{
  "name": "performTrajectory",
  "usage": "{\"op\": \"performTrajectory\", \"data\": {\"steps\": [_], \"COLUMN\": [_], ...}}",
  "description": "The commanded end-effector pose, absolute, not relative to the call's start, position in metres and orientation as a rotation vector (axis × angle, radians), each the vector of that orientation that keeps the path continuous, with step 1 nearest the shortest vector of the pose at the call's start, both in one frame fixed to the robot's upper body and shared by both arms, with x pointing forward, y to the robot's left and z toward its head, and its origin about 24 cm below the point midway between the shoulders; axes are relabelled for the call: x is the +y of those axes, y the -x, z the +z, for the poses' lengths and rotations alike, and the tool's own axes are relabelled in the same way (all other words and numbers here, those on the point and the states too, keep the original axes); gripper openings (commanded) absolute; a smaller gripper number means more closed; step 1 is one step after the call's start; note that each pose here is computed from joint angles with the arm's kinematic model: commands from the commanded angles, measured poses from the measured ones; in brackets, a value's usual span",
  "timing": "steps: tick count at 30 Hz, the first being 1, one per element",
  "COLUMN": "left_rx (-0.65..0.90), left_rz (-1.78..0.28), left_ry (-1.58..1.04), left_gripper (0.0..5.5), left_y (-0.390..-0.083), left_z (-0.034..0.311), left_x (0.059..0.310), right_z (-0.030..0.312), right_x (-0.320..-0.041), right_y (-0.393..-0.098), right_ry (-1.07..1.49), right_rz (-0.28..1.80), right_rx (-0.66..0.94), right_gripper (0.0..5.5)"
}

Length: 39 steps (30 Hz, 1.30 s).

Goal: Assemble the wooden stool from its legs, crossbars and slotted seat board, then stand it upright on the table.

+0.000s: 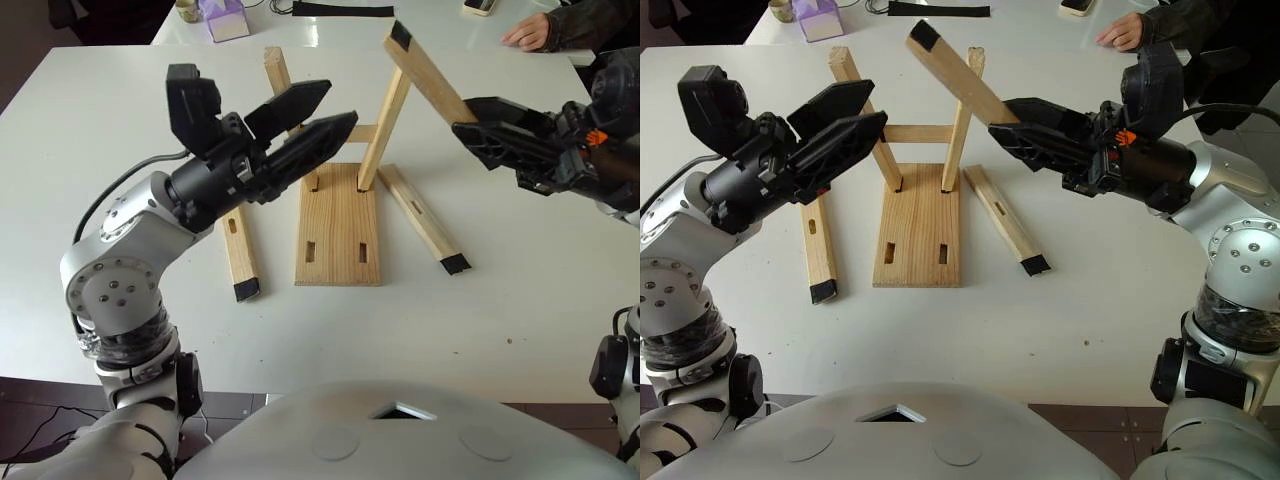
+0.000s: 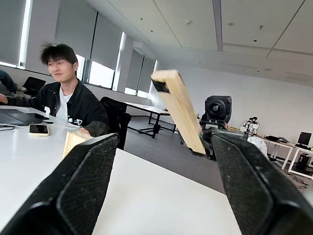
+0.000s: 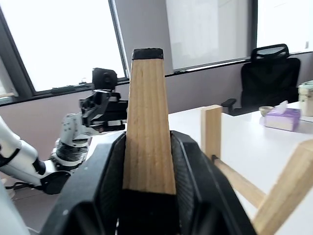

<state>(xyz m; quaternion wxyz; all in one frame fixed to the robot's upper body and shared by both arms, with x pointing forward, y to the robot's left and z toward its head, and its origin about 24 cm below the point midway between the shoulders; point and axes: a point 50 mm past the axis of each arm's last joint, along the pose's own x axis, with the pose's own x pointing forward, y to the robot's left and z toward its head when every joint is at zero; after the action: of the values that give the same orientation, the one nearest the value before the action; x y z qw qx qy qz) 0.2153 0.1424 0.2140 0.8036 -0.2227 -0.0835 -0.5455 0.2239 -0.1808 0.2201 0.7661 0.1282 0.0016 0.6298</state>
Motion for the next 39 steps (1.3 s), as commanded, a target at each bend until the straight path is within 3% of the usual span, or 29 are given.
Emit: {"op": "performTrajectory", "data": {"steps": [1,21,35,39], "left_rx": [-0.193,-0.168,-0.193,-0.183], "left_rz": [-1.283,-1.388,-1.43,-1.419], "left_ry": [0.501,0.436,0.42,0.409], "left_gripper": [3.54,3.54,1.36,1.31], "left_y": [-0.209,-0.203,-0.199,-0.199], "left_z": [0.225,0.228,0.227,0.222], "left_x": [0.134,0.118,0.118,0.119], "right_z": [0.218,0.215,0.214,0.216], "right_x": [-0.171,-0.139,-0.145,-0.148], "right_y": [-0.225,-0.223,-0.23,-0.233], "right_ry": [-0.317,-0.316,-0.29,-0.294], "right_rz": [1.434,1.562,1.563,1.563], "right_rx": [0.051,0.078,0.1,0.103], "right_gripper": [1.31,1.31,1.31,1.31]}}
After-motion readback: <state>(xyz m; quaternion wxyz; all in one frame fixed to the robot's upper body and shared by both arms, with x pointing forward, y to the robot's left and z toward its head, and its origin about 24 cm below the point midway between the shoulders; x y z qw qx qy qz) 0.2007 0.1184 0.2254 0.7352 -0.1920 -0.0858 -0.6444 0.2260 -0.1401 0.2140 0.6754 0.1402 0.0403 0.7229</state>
